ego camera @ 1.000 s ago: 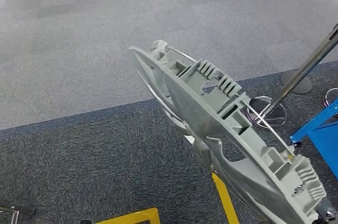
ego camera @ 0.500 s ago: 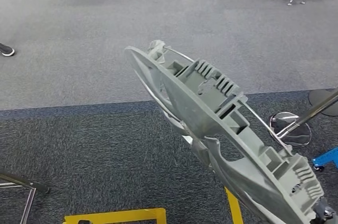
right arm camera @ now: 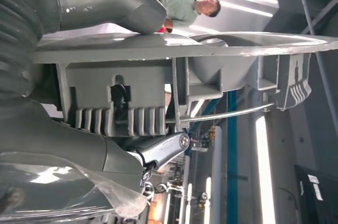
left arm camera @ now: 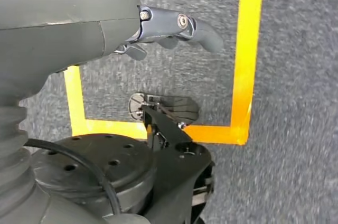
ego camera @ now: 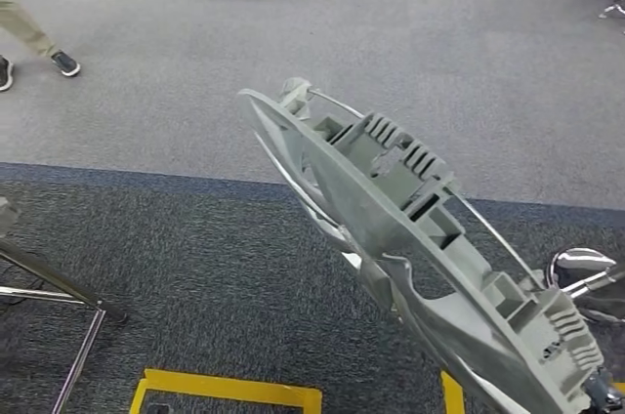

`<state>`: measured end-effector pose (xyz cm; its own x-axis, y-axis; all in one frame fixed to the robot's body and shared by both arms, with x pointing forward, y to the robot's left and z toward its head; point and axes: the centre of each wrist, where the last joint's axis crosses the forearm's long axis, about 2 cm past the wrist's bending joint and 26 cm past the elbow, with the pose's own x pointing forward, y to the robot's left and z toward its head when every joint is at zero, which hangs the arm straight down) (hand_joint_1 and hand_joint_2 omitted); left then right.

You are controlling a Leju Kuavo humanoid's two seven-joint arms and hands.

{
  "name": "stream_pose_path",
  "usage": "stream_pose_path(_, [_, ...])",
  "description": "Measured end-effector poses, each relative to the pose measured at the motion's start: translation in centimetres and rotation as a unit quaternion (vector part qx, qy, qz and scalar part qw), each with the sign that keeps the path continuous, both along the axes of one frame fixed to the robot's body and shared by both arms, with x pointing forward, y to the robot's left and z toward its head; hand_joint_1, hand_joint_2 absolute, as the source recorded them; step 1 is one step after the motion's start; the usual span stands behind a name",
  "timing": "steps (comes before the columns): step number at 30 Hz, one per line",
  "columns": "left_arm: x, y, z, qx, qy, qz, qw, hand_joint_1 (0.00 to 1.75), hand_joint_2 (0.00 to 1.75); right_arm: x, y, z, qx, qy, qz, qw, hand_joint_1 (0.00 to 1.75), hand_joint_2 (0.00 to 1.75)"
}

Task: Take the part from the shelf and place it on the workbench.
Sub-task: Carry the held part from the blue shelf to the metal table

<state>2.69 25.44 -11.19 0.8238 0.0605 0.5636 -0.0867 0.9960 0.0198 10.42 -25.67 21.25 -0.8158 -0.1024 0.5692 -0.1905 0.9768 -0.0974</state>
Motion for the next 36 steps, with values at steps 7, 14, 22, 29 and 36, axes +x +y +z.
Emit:
stream_pose_path(7, [0.06,0.02,0.00,0.000,-0.001,0.000,1.000,0.00,1.75,-0.01,-0.02,0.01,0.000,0.000,-0.001,1.000,1.75,1.75])
stream_pose_path(14, [0.07,0.06,0.00,0.001,-0.001,0.000,1.000,0.00,1.75,0.02,0.00,0.03,0.000,-0.001,0.000,1.000,1.75,1.75])
stream_pose_path(22, [0.14,0.07,0.01,0.001,-0.001,0.000,1.000,0.00,1.75,0.00,0.01,0.01,0.000,0.000,0.000,1.000,1.75,1.75])
stream_pose_path(29, [0.15,0.05,0.01,0.000,-0.001,0.000,1.000,0.00,1.75,-0.04,0.01,0.00,0.000,0.000,0.000,1.000,1.75,1.75])
stream_pose_path(36, [0.13,0.08,0.01,0.001,-0.001,0.000,1.000,0.00,1.75,-0.03,-0.02,0.02,0.000,0.000,-0.001,1.000,1.75,1.75])
